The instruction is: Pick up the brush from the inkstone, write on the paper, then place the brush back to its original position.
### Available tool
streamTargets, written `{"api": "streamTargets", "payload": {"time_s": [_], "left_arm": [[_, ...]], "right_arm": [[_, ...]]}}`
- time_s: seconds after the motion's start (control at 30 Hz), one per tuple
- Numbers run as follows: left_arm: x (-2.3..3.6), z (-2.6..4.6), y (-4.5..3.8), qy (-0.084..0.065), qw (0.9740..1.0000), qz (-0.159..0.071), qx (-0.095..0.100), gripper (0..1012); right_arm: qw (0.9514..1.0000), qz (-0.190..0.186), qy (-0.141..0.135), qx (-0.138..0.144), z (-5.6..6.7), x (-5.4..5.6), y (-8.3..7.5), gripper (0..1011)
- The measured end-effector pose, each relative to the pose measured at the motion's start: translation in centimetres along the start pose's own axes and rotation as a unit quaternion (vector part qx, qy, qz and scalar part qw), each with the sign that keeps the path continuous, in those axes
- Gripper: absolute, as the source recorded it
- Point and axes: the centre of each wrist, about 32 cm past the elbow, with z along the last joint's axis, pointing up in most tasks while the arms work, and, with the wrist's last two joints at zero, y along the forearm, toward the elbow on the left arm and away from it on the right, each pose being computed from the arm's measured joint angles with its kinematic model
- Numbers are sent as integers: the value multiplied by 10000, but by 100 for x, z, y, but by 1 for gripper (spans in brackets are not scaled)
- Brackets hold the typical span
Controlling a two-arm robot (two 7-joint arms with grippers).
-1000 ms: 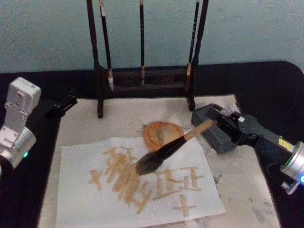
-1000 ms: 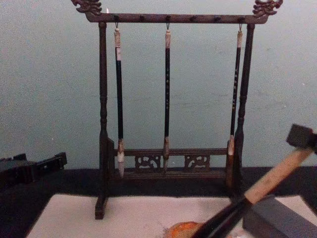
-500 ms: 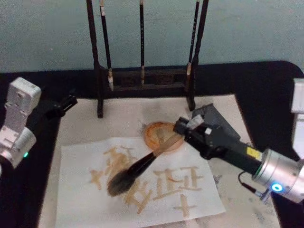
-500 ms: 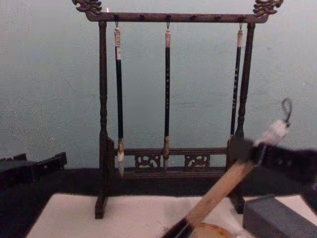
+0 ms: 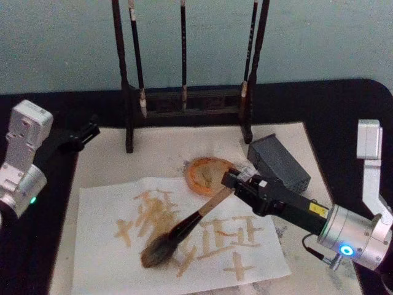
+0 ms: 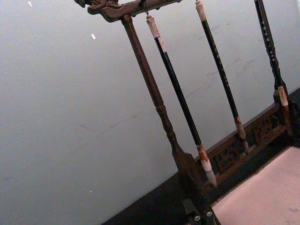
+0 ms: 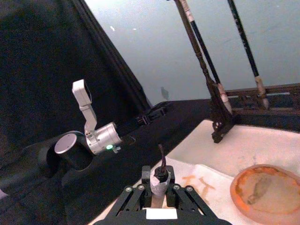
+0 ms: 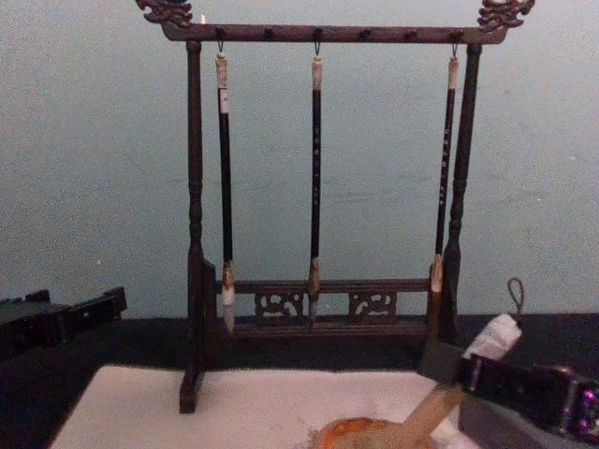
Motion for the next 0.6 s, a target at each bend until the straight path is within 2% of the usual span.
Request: {"api": "streamTargets", "payload": {"time_s": [0.6], "left_arm": [[0,0,0,0,10000,0,0,1002]], "right_arm": [[9991,-401,-18,168,52,95,-240,168]]}}
